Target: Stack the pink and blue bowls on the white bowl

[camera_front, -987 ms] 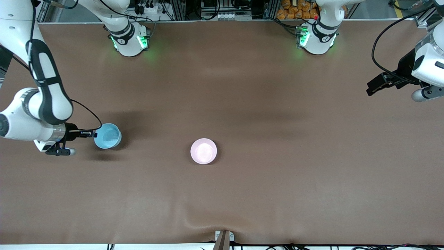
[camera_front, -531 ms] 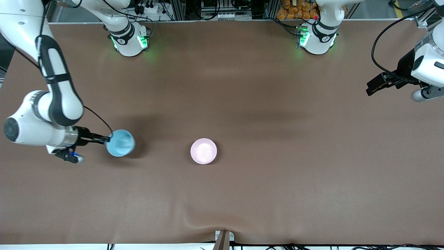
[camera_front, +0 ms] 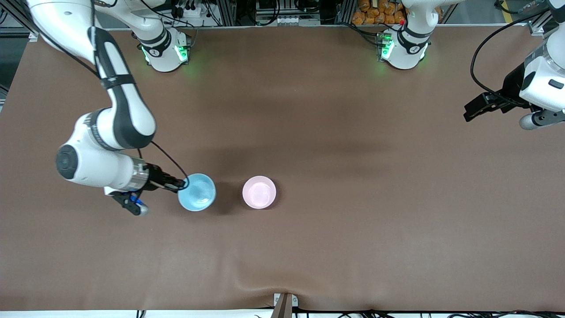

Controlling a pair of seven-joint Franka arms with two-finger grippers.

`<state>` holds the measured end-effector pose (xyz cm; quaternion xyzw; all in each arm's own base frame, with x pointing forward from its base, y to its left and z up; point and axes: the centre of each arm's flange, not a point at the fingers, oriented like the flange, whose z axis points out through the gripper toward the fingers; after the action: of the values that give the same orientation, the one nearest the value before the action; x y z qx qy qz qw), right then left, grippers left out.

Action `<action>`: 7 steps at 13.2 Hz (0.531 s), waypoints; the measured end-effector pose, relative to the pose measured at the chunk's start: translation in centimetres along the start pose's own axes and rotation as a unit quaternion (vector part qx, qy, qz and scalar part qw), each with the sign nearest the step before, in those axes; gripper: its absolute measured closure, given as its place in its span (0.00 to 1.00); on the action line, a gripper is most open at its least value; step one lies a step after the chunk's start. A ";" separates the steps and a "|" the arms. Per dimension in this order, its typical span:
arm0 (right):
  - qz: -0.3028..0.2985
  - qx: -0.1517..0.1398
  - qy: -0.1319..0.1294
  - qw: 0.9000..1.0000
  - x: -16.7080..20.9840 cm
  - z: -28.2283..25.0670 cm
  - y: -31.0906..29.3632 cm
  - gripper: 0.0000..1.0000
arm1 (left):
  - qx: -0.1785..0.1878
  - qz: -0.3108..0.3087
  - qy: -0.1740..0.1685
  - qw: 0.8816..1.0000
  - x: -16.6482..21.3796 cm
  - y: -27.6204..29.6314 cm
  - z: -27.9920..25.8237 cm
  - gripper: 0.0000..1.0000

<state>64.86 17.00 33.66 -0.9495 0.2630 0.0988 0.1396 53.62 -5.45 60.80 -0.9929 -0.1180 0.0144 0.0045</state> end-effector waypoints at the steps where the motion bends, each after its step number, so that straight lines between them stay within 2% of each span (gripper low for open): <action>1: 0.009 -0.002 -0.002 1.000 -0.9 1.0 -1.8 0.98 | 0.000 0.000 0.000 1.000 0.0 0.0 0.0 0.00; 4: 0.030 -0.011 -0.005 0.999 -4.1 4.6 -7.4 0.98 | 0.001 0.000 -0.004 1.000 -0.1 0.0 0.1 0.00; 7: 0.033 -0.025 -0.008 0.999 -6.5 7.6 -10.0 0.98 | 0.003 0.000 -0.008 1.000 -0.2 0.0 0.2 0.00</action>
<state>63.80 30.68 30.31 -0.9426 0.2907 0.1175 0.1147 53.45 -5.45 60.60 -0.9928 -0.1179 0.0224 0.0061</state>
